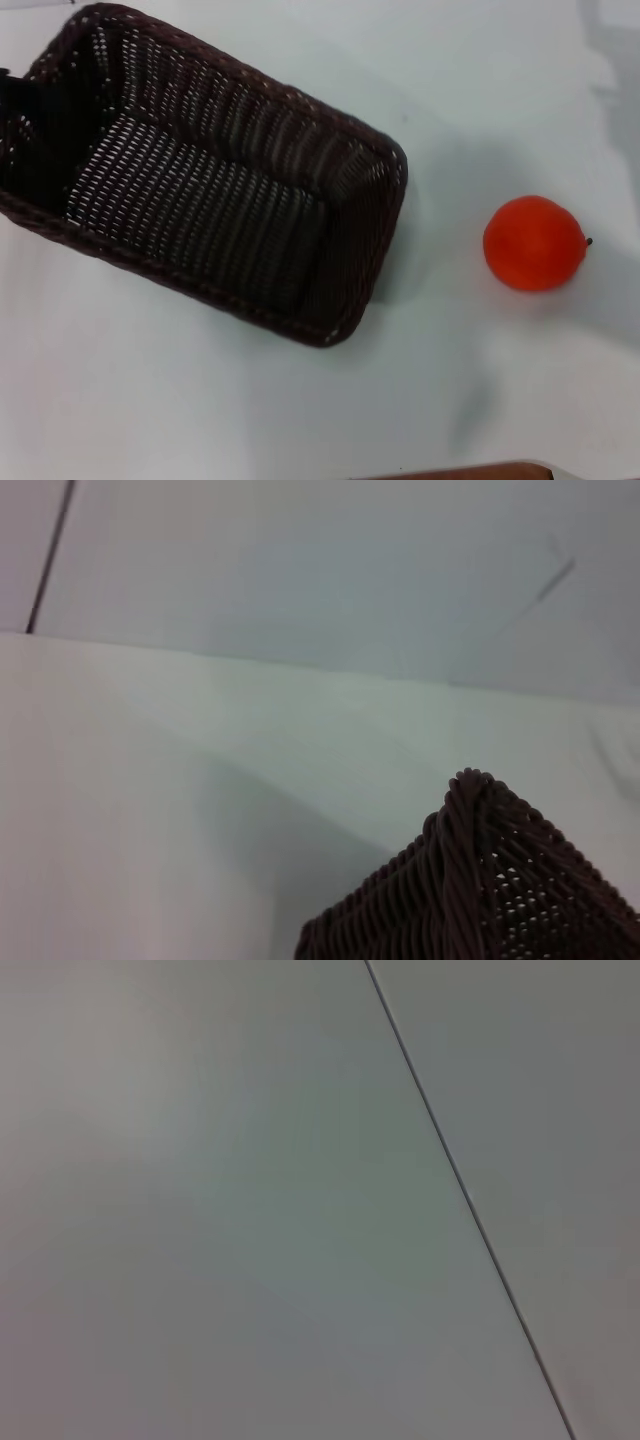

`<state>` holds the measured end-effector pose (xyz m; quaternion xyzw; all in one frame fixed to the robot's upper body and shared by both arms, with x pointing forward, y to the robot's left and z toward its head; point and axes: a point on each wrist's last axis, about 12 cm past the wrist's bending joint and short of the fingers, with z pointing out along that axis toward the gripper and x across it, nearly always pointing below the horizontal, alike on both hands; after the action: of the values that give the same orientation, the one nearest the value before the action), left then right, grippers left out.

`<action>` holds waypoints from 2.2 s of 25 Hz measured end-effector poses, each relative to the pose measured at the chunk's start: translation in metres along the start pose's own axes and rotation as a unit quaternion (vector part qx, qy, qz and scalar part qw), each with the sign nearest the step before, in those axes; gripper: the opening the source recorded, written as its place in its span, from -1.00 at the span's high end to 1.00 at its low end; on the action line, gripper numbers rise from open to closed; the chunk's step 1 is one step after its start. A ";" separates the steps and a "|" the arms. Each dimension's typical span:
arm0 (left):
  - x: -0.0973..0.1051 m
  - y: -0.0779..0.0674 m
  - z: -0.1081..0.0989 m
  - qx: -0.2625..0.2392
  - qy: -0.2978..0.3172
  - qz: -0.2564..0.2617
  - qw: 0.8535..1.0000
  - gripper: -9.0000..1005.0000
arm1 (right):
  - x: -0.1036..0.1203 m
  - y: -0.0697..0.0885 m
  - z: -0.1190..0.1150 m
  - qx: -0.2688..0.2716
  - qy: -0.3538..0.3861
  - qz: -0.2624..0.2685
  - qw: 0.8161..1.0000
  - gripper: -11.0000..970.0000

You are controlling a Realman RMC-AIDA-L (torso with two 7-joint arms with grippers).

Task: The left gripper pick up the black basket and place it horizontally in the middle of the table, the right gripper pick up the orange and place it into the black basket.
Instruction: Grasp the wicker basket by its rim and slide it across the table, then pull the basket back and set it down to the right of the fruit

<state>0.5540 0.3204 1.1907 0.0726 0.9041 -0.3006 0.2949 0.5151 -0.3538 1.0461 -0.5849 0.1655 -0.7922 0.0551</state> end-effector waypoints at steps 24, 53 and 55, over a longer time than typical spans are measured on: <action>0.075 0.051 0.017 0.087 -0.126 -0.217 0.964 0.64 | -0.005 0.002 -0.001 -0.010 -0.019 0.007 1.000 -0.21; 0.112 0.056 0.022 0.131 -0.133 -0.267 0.946 -0.02 | -0.007 -0.004 0.005 -0.004 -0.022 0.010 1.000 -0.22; 0.111 0.059 0.018 0.124 -0.142 -0.255 0.948 -0.13 | -0.007 -0.005 0.006 0.000 -0.023 0.010 1.000 -0.22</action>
<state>0.4906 0.3528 1.0857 -0.1675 0.7968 -0.4828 0.3225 0.5233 -0.3481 1.0431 -0.6013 0.1697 -0.7779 0.0665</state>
